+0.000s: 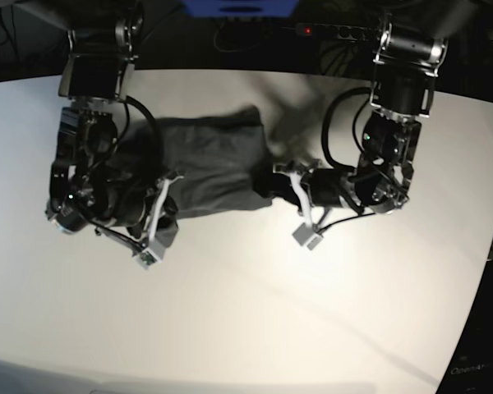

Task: Fold the T-shirt properly
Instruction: 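Open the left gripper and withdraw it from the folded shirt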

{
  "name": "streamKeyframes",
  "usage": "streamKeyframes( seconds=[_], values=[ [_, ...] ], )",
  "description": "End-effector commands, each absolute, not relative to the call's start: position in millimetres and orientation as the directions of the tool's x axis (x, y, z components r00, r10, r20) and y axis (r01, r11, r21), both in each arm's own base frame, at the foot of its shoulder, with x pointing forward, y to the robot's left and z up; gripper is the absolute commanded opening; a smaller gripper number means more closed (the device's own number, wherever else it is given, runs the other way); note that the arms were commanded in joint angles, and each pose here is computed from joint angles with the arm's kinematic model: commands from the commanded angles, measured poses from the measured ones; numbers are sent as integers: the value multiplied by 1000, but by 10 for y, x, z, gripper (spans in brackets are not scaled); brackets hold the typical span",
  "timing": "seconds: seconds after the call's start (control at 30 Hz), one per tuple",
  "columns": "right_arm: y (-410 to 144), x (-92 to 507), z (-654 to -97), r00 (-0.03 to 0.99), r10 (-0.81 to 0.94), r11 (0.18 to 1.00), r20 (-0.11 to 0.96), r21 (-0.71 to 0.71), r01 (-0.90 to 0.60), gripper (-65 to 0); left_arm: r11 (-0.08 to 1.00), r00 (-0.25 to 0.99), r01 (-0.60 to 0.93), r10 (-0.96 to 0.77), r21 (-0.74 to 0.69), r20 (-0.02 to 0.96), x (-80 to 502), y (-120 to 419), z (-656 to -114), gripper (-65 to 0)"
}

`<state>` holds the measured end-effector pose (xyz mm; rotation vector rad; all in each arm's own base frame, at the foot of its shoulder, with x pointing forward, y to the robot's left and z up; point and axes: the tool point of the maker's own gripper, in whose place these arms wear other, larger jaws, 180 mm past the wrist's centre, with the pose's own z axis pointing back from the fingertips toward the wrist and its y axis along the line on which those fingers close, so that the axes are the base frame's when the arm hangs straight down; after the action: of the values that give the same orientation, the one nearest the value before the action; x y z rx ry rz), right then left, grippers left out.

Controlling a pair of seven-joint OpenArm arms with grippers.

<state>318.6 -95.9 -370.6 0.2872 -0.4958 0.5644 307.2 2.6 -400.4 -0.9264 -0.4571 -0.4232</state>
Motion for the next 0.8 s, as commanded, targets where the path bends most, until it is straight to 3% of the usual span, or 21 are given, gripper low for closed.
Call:
streamKeyframes(
  seconds=[0.0, 0.3, 0.57, 0.77],
  values=[
    [-955, 3287, -3567, 702, 440, 804, 559, 102, -586, -647, 502, 795, 560, -100, -659, 599, 3231, -28, -3776, -625],
    [-993, 3304, -3554, 700, 444, 806, 559, 92, -585, -647, 372, 678, 694, -50, -616, 734, 3195, -8, -2994, -625],
    [-856, 3344, -3506, 668, 485, 776, 564, 75, -626, -647, 525, 729, 604, -62, -599, 681, 3032, 834, -3271, -625],
    [-693, 3359, -3379, 624, 504, 752, 597, 53, -657, -647, 574, 761, 564, -82, -593, 644, 2890, 1101, -3418, -625]
  ],
)
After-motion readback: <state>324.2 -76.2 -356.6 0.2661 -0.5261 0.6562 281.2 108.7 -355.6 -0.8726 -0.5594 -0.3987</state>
